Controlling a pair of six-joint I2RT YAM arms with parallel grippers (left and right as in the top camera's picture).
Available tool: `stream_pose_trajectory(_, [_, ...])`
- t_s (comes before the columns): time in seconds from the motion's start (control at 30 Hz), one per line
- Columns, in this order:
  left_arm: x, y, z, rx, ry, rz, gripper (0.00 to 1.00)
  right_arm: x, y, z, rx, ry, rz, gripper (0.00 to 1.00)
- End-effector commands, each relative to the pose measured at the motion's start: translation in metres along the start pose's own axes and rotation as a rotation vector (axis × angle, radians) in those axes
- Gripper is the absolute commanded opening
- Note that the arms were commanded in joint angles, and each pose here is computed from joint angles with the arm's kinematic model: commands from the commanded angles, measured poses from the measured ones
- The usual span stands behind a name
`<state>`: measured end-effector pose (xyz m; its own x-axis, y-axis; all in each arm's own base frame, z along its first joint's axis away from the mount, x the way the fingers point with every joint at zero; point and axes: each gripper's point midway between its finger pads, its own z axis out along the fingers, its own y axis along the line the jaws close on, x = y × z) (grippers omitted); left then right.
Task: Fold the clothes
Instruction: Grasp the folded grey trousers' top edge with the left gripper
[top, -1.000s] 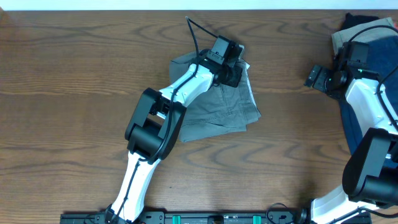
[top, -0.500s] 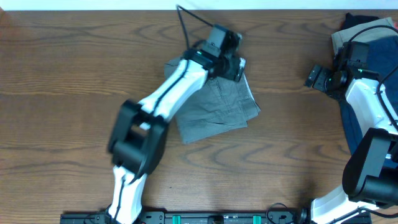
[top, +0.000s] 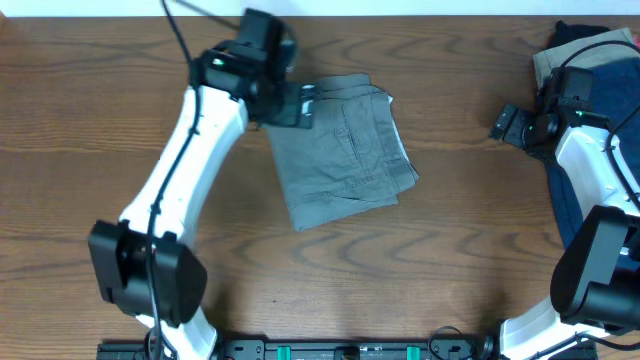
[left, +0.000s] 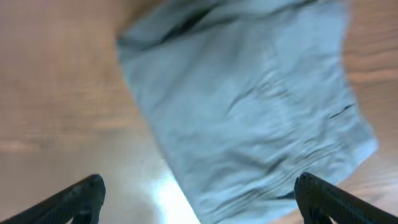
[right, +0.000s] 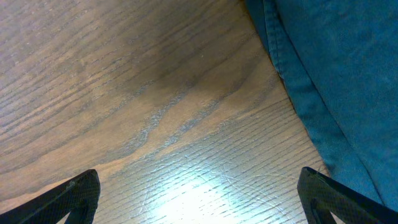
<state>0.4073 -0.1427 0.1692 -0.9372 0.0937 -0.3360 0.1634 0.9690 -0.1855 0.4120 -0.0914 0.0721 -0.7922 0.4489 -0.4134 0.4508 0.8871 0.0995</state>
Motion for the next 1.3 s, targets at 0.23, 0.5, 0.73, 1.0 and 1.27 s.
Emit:
stream_pose_trajectory(0.23, [0.059,0.023,0.086,0.196,0.254,-0.169,0.98,-0.003,-0.003,0.001,0.012,-0.004,-0.004,0.99])
stream_pose_trajectory(0.5, [0.083,0.015,0.125,0.287,0.378,-0.222,0.99,-0.003,-0.003,0.001,0.011,-0.004,-0.004,0.99])
stream_pose_trajectory(0.73, [0.086,0.011,0.138,0.319,0.394,-0.232,0.74,-0.003,-0.003,0.001,0.011,-0.003,-0.004,0.99])
stream_pose_trajectory(1.0, [0.073,0.013,0.147,0.324,0.339,-0.217,0.19,-0.003,-0.003,0.001,0.011,-0.004,-0.004,0.99])
stream_pose_trajectory(1.27, [0.038,0.04,0.151,0.314,0.206,-0.33,0.06,-0.003,-0.003,0.001,0.012,-0.004,-0.004,0.99])
